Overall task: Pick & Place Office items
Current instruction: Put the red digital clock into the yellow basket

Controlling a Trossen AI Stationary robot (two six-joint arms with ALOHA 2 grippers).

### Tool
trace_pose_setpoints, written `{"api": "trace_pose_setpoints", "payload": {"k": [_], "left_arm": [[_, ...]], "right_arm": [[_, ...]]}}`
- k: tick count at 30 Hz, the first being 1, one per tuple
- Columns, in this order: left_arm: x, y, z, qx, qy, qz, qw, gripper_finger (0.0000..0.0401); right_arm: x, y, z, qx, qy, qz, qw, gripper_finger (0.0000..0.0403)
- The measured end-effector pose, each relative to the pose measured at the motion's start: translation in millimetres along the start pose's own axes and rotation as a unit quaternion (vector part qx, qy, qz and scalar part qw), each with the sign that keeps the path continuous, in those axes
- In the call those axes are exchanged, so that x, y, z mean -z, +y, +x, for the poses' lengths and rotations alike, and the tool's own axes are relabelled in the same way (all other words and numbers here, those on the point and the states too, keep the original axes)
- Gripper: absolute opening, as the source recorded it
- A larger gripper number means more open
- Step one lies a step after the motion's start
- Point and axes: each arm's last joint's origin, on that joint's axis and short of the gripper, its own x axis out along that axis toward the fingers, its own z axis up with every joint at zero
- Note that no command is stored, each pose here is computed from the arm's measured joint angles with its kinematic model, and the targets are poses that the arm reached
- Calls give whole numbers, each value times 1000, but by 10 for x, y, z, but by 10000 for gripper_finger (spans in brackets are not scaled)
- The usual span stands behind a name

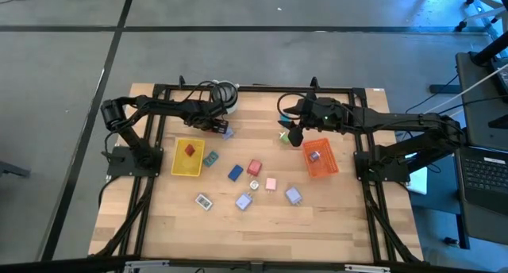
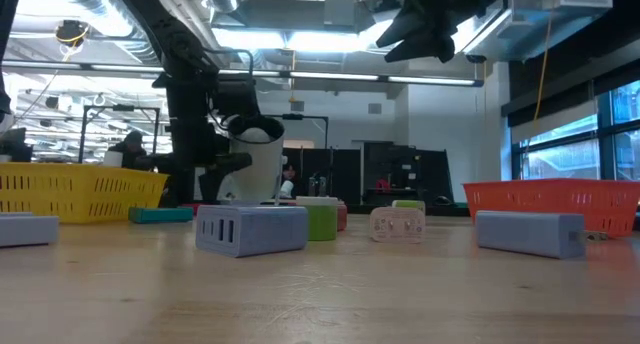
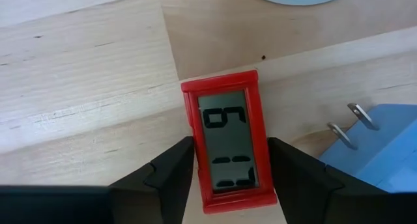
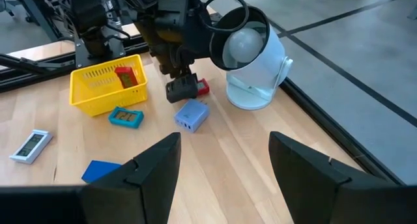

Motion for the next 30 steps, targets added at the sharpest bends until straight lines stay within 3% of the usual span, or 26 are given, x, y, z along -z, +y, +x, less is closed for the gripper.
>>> {"api": "trace_pose_setpoints", "payload": {"k": [6,30], "left_arm": [[4,2,-5,0,4,4,1000,157],[45,52,-181,-9,-5,7,1000,152]], "right_arm": [[2,0,0,0,1,-2,1000,233],[21,-4,0,2,11,-6,1000,233]]}}
